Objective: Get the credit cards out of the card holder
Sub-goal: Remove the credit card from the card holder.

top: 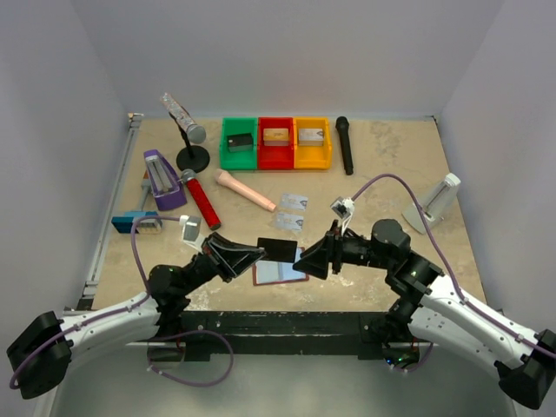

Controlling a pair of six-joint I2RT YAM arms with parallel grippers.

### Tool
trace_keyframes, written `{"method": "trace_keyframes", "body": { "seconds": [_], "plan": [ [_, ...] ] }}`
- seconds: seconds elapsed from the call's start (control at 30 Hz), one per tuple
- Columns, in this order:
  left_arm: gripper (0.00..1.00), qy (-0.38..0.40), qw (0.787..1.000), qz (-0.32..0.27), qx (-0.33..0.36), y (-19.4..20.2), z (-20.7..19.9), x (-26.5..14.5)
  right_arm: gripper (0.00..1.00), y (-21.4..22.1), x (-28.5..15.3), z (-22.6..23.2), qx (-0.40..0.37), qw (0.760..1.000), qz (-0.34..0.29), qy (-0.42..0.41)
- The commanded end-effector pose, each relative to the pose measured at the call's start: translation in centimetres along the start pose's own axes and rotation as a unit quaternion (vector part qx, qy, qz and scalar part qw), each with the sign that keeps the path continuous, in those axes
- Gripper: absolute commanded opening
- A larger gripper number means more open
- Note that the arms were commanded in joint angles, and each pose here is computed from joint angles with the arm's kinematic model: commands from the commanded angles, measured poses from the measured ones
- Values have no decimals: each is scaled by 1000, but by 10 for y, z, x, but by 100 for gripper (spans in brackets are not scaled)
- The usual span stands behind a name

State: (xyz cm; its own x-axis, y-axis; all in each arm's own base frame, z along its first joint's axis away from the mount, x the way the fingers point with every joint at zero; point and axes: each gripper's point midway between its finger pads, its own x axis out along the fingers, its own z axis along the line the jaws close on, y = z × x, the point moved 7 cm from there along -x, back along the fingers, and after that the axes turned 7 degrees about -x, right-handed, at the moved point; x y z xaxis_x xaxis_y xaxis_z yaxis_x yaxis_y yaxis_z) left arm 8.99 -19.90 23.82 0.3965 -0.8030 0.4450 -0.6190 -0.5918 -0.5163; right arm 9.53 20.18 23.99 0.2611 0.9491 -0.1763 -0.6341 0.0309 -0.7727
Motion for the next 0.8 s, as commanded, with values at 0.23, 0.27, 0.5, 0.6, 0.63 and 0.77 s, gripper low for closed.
{"method": "trace_keyframes", "body": {
  "seconds": [0.23, 0.27, 0.5, 0.6, 0.63, 0.77],
  "plan": [
    [0, -3, 1000, -8, -10, 9, 11, -18, 68, -28, 0, 28, -27, 994, -63, -89],
    [0, -3, 1000, -7, -11, 9, 11, -18, 67, -28, 1, 27, -27, 994, -62, -87],
    [0, 2, 1000, -2, -16, 10, 10, -17, 47, -33, 6, 28, -23, 993, -62, -92],
    [0, 4, 1000, 1, -17, 11, 9, -17, 42, -36, 7, 30, -25, 993, -67, -99],
    [0, 4, 1000, 2, -18, 11, 9, -17, 40, -36, 7, 30, -24, 992, -68, -100],
    [0, 5, 1000, 6, -21, 12, 9, -16, 34, -39, 9, 32, -22, 991, -76, -111]
  ]
}}
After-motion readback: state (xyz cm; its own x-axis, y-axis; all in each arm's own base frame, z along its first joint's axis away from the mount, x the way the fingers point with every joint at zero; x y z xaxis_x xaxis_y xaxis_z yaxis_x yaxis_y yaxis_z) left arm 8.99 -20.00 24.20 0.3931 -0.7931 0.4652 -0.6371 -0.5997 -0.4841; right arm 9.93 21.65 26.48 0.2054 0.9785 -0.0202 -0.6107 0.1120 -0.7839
